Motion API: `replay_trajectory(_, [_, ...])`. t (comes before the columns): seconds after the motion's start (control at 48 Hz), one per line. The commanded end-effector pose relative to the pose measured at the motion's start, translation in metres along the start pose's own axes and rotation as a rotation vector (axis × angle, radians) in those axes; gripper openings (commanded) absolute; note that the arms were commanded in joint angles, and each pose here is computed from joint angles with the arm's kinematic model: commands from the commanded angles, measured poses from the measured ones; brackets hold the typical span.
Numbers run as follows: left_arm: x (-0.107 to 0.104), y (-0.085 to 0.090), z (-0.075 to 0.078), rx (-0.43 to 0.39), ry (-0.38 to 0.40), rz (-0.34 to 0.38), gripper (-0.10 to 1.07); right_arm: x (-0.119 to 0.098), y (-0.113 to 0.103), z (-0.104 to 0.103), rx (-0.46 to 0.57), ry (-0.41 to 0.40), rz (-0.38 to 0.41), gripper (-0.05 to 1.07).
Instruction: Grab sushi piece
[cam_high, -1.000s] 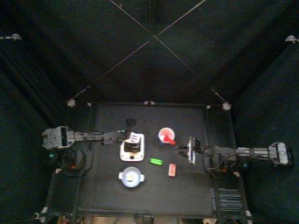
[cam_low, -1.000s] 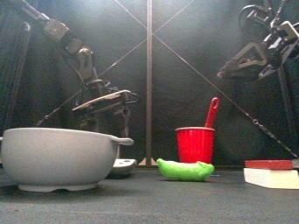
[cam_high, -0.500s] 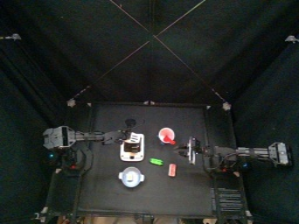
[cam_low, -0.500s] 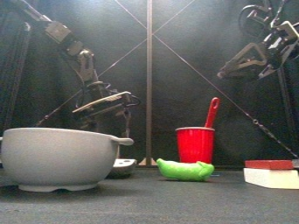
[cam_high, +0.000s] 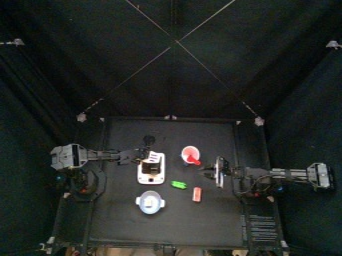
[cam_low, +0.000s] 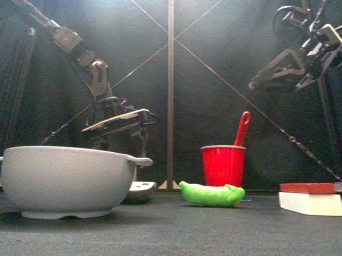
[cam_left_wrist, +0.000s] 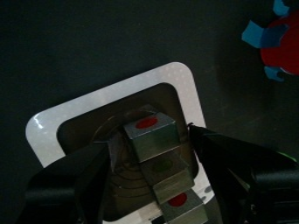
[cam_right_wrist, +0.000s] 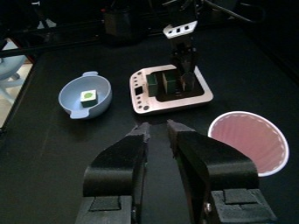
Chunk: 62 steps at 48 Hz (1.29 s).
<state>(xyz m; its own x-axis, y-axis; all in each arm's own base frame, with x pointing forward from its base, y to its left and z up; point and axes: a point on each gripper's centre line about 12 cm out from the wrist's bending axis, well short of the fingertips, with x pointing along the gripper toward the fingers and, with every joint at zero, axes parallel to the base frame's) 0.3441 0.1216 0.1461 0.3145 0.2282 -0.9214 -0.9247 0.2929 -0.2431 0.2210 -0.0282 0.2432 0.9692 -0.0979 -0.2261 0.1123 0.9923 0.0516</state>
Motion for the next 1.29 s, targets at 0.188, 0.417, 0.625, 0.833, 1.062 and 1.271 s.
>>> replay_trajectory(0.188, [0.0, -0.001, 0.004, -0.008, -0.006, -0.004, 0.96, 0.001, 0.0, 0.004, -0.002, -0.01, 0.0, 0.66])
replay_trajectory(0.417, [0.0, -0.001, 0.004, -0.007, -0.007, -0.005, 0.92, 0.001, 0.0, 0.004, -0.002, -0.01, 0.0, 0.66])
replay_trajectory(0.625, [0.0, -0.001, 0.005, -0.008, -0.008, -0.005, 0.77, 0.001, 0.0, 0.004, 0.0, -0.011, 0.0, 0.66])
replay_trajectory(0.833, [-0.004, -0.001, 0.004, -0.001, -0.012, -0.01, 0.67, 0.001, 0.0, 0.004, -0.002, -0.012, 0.001, 0.66])
replay_trajectory(1.062, [-0.018, -0.003, 0.005, 0.014, -0.037, -0.033, 0.66, 0.001, 0.0, 0.004, -0.003, -0.012, 0.0, 0.66])
replay_trajectory(1.271, [-0.021, -0.003, 0.006, 0.02, -0.044, -0.038, 0.66, 0.001, 0.0, 0.003, -0.001, -0.01, -0.001, 0.66])
